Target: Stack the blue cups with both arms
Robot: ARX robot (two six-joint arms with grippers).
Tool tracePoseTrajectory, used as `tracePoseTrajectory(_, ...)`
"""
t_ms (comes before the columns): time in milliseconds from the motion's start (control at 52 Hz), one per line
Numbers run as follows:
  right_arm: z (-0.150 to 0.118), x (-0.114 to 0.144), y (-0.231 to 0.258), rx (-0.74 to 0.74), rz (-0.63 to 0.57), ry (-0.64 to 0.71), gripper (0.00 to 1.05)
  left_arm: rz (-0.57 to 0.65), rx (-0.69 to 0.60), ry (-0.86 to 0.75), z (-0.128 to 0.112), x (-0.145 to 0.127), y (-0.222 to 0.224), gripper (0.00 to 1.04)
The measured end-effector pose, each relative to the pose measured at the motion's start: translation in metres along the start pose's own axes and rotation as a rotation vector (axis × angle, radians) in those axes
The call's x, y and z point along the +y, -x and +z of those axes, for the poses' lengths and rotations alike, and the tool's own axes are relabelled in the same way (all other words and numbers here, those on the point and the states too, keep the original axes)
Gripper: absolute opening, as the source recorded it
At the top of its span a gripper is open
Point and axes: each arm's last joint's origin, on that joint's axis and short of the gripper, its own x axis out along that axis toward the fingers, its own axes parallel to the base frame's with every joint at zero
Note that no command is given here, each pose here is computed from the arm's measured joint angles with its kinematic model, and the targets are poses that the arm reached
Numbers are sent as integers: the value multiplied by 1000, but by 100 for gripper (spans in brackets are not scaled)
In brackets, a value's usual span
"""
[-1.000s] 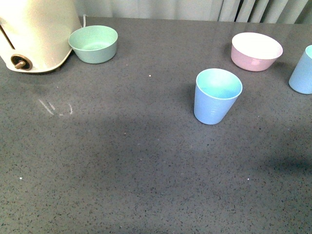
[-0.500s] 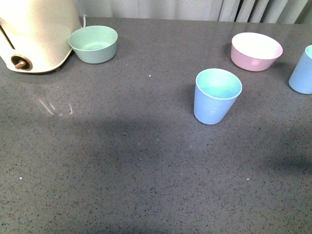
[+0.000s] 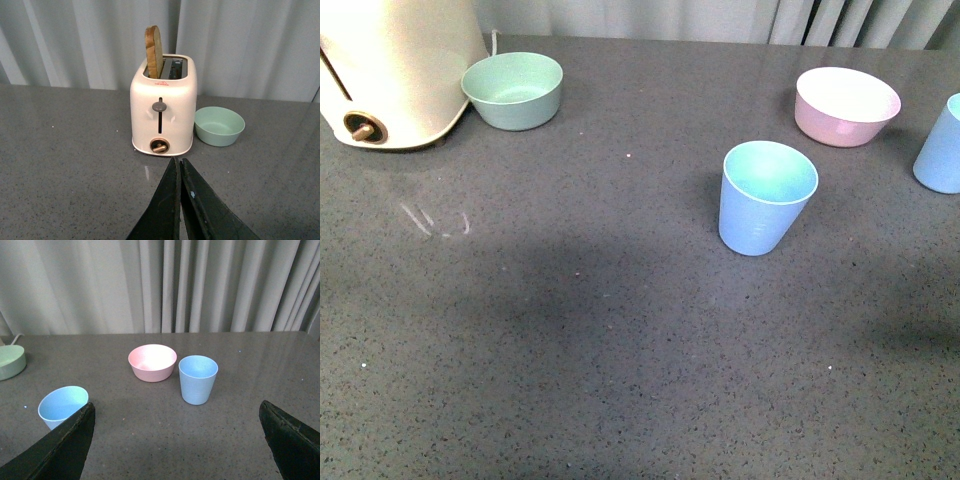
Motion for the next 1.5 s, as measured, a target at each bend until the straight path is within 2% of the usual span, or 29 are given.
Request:
tracePoseTrajectory(558,0,0,0,0,0,0,96,0,-27,0,7,0,22,2)
tracePoseTrajectory(1500,0,0,0,0,0,0,96,0,-10,0,2,0,44,2)
